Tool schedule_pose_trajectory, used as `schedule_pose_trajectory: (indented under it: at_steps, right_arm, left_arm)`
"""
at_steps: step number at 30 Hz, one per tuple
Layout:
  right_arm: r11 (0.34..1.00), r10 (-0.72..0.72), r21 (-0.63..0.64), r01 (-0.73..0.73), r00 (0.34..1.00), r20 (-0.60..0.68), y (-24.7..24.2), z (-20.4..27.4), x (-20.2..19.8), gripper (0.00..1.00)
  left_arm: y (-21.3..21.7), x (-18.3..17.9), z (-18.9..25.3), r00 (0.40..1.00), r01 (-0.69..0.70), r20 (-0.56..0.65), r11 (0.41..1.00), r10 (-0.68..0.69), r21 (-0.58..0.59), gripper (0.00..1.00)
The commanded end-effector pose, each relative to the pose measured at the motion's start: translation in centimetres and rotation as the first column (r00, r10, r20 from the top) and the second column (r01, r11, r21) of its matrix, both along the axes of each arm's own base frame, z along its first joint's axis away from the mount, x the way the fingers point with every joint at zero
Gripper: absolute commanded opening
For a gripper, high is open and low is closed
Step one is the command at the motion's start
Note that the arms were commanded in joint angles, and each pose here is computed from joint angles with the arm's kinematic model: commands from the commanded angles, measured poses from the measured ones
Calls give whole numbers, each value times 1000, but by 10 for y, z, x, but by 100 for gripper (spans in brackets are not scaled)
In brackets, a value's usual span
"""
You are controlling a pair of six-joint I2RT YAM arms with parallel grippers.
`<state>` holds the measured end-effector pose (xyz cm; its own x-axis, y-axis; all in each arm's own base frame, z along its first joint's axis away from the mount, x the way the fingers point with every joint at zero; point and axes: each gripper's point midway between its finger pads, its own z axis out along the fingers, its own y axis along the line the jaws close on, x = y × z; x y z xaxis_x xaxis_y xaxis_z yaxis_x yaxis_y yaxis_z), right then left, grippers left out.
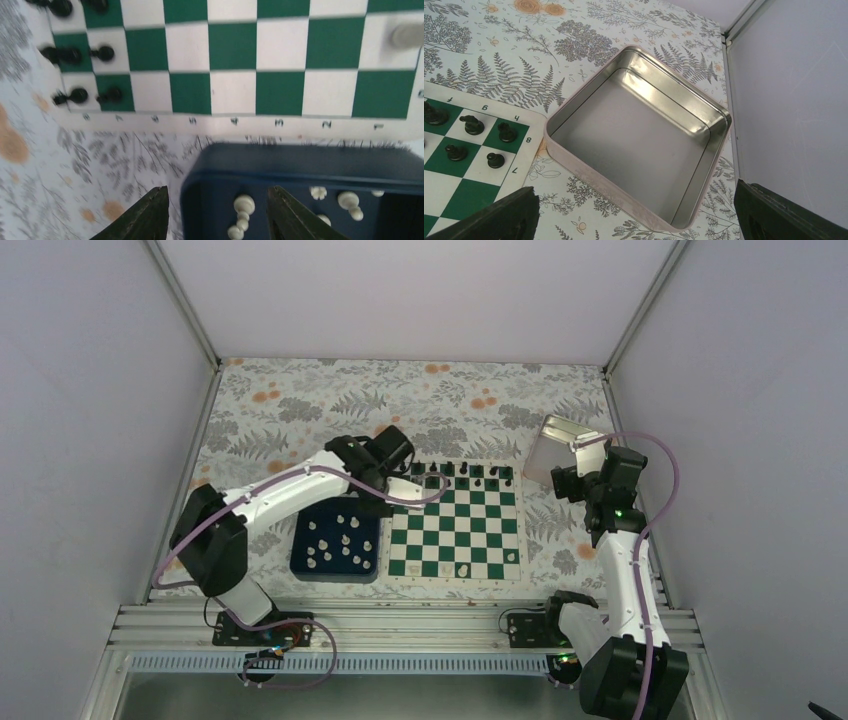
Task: Set up the chess pieces on the board
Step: Pick up the chess piece from the storage box.
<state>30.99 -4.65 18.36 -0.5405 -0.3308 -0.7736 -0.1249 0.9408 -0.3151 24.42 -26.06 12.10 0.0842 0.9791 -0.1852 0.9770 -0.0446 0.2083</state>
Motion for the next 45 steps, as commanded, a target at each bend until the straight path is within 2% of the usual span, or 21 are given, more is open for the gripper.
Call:
schedule_pose_trajectory:
  at_steps: [1, 13, 29, 34, 36, 40, 45]
  right_arm:
    - [1000, -2, 6, 2, 1000, 3, -2, 2, -1, 100]
    - [1000, 7, 9, -6, 1000, -6, -1, -1, -1, 100]
    - [1000, 14, 11, -13, 1000, -11, 1, -2, -1, 100]
    - [1000, 15, 12, -14, 1000, -12, 1, -3, -2, 100]
    - [1000, 15, 13, -15, 1000, -12, 1, -3, -1, 100]
    - [1000, 16, 13, -16, 1000, -12, 1, -3, -2, 100]
    - [1000, 16, 13, -16, 1000, -12, 1, -3, -2, 100]
  left_arm:
    - [24, 3, -7, 999, -45, -1, 999, 45, -10, 49]
    - [69, 7, -53, 988, -113, -96, 991, 120, 76, 45]
    - [89, 7, -88, 977, -140, -144, 980, 160, 140, 45]
    - [89, 7, -92, 974, -144, -152, 979, 165, 143, 41]
    - [87, 7, -91, 974, -142, -158, 980, 163, 137, 36]
    - [85, 7, -90, 972, -139, -171, 981, 161, 132, 19]
    - [85, 6, -87, 971, -140, -177, 981, 163, 136, 10]
